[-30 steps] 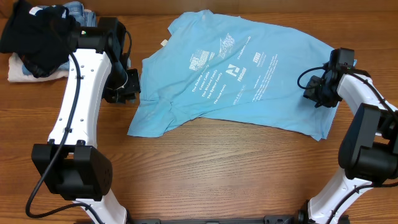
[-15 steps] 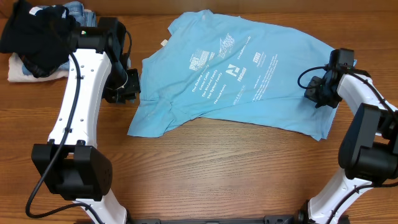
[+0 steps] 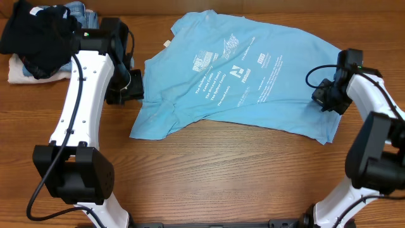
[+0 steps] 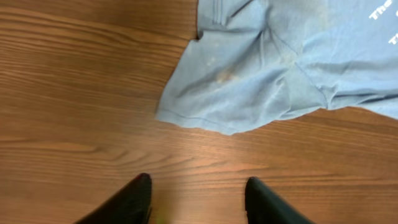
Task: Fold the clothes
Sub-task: 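Grasp the shirt's lower-left hem with left gripper, lower-right with right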
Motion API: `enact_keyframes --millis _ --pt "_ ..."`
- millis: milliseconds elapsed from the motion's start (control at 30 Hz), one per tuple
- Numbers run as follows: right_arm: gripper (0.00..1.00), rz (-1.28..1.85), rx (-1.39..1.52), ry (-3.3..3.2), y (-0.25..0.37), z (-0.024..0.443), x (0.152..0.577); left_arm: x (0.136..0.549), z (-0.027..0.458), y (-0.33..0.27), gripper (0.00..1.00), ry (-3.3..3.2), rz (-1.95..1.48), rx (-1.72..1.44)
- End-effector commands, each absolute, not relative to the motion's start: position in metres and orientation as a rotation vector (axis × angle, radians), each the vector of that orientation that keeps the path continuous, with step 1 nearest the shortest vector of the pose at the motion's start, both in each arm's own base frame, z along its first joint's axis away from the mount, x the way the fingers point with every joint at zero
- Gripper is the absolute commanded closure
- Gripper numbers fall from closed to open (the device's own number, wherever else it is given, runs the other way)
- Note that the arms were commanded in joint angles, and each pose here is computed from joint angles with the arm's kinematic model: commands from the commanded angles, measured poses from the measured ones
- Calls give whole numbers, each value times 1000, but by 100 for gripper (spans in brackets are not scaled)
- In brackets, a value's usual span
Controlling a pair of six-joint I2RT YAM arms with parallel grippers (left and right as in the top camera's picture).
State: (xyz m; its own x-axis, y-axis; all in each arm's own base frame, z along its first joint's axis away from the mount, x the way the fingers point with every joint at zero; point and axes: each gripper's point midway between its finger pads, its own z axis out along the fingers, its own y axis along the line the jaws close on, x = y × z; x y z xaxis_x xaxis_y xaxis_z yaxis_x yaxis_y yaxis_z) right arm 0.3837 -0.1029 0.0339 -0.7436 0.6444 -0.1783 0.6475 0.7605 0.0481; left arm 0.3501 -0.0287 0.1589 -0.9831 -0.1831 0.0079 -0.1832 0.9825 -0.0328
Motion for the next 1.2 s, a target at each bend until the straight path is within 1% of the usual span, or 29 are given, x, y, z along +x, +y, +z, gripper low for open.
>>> enact_keyframes --millis 0,167,200,233,267,300,367,433,633,800,1000,1167 --pt "96 -10 1030 2636 -107 83 398 338 133 -43 41 -3058 163 197" --pt "96 23 1025 2638 -103 88 396 329 95 -42 42 -3021 168 248" --pt "96 40 1024 2643 -100 87 396 329 90 -42 41 -3021 169 267" --pt "96 58 1022 2646 -98 87 396 330 85 -41 39 -3023 172 279" --pt "96 86 1019 2652 -95 87 397 330 78 -39 32 -3027 182 293" --pt "96 90 1020 2655 -94 87 396 330 74 -36 27 -3026 182 303" --pt "96 89 1021 2659 -94 87 395 328 68 -32 25 -3022 181 320" --pt "96 90 1022 2660 -93 87 395 326 62 -28 25 -3015 182 341" --pt "96 133 1016 2664 -88 87 396 315 41 -26 34 -2986 205 387" --pt "96 148 1014 2667 -87 87 396 308 31 -25 35 -2971 201 393" --pt "96 148 1017 2672 -86 86 395 310 27 -15 40 -2986 115 436" --pt "96 159 1016 2673 -85 87 395 313 24 -14 40 -2997 108 442"
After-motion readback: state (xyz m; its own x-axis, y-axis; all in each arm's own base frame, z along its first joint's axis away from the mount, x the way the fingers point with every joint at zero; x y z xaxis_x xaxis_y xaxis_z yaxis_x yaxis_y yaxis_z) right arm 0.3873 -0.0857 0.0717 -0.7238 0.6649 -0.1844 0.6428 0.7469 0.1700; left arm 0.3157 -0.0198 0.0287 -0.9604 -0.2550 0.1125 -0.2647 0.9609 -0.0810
